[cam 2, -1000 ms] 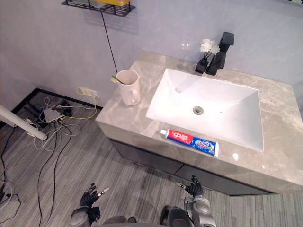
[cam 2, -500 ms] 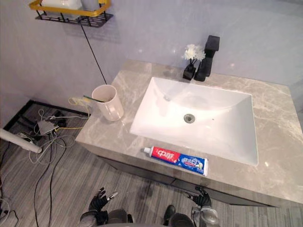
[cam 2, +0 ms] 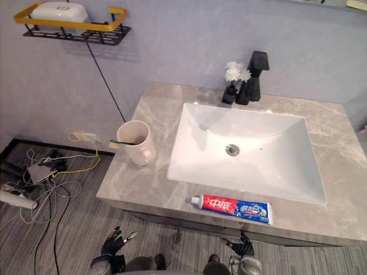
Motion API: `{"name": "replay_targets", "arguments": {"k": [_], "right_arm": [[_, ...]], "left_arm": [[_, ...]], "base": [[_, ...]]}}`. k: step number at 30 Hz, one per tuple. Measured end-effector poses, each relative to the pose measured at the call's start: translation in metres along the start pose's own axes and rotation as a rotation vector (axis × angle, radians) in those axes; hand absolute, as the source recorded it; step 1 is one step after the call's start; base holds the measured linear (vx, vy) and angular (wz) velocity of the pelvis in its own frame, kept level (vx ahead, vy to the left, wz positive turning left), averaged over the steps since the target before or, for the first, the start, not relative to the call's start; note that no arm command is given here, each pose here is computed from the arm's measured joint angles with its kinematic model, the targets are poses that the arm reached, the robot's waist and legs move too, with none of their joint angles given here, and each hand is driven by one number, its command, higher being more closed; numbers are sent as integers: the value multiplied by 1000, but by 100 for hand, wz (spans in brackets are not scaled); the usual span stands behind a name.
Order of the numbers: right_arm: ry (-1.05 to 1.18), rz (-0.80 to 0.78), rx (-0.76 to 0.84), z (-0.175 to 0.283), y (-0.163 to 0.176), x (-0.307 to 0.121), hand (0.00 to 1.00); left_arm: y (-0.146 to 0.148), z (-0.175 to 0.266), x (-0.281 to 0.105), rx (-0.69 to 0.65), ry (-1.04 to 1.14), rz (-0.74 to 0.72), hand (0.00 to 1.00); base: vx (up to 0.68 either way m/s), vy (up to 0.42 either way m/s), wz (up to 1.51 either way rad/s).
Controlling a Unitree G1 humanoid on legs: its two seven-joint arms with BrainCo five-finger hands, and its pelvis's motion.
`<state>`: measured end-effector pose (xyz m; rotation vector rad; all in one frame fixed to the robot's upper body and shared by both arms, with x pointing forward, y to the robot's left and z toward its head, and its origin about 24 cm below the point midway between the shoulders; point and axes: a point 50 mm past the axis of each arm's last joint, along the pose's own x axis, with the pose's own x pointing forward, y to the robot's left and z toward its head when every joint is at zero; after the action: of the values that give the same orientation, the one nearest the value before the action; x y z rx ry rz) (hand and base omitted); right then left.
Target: Organize washtable
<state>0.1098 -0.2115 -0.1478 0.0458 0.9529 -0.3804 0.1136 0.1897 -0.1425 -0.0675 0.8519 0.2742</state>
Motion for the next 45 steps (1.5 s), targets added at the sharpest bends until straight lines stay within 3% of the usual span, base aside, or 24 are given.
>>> {"name": "replay_targets", "arguments": {"k": [17,34,41,45], "right_arm": [[31,-40,9,-1,-11,4,0],[101,-96,187,-21,-25,-1,0],[98,-122,201,-21,-33,-1,0],[83,-143,194,-16,-43,0,0]], "left_arm": [[6,-11,-2,9,47,17,0],[10,-13,-1,20,61,36,0],[50,-16,-5,-71,76,206,0],[87,14,-6,-149,-50,341,0]], "base": [[-15,-4,-2],[-38,-12,9],[-11,-10,8],[17,-17,27]]}}
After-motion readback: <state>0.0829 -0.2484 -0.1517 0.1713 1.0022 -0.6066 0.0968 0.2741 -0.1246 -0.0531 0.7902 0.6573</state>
